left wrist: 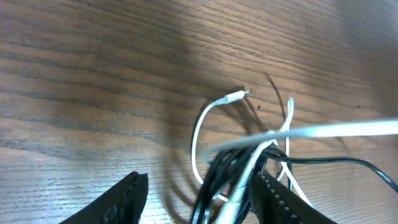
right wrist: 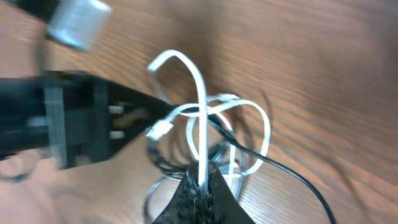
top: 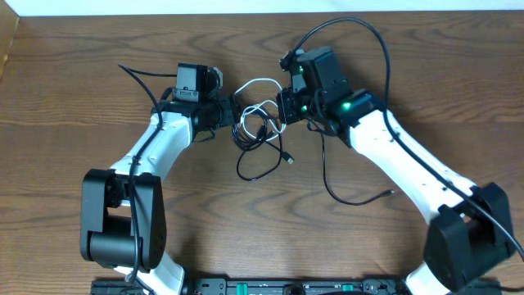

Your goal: Untangle cables

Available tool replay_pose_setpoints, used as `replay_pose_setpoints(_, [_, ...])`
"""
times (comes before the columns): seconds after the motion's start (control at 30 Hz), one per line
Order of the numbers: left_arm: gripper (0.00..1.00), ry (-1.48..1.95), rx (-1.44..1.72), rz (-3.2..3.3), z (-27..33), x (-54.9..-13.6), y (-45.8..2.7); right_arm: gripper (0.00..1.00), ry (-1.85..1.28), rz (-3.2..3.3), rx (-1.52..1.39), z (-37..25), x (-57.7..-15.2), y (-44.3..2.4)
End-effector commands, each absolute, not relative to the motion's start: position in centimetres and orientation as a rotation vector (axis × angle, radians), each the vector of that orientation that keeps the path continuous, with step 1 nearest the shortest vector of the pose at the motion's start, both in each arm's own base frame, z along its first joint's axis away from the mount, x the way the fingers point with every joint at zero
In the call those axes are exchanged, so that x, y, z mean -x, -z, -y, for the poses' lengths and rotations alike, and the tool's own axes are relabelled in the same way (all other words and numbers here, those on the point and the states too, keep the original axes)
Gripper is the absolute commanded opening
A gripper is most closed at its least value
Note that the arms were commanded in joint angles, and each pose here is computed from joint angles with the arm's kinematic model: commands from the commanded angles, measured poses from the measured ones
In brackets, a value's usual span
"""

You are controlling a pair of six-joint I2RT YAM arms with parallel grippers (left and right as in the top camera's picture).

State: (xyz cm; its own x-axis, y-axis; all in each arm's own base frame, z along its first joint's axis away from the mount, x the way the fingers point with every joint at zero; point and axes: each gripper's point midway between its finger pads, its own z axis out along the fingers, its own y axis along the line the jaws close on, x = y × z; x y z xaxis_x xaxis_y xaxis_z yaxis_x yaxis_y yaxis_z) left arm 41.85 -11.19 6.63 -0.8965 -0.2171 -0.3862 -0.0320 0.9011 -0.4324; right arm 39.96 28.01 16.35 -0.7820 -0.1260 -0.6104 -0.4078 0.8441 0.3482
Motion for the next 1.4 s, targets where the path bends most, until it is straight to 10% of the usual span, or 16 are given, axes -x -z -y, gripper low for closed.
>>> replay_pose_setpoints(0.0, [0.60,0.591,0.181,-2.645,11.2,-41.7,-6.1,0.01,-0.559,-2.449,0.243,-25.9,-41.6,-15.7])
replay_pose_setpoints(0.5, [0.95,0.577,0.227,-2.634,9.8,-42.2,-6.2,0.01,-0.746,-2.296,0.252,-24.7,-41.5,-22.6])
replay_pose_setpoints(1.1, [0.94,0.703,0.293,-2.635,9.6,-41.8,-6.5,0.01,-0.826,-2.125,0.418,-25.2,-38.8,-28.9])
replay_pose_setpoints(1.37, [0.72,0.914,0.016,-2.569,12.6,-41.3,-8.3,0.01,-0.549,-2.259,0.192,-21.1,-40.6,-25.5])
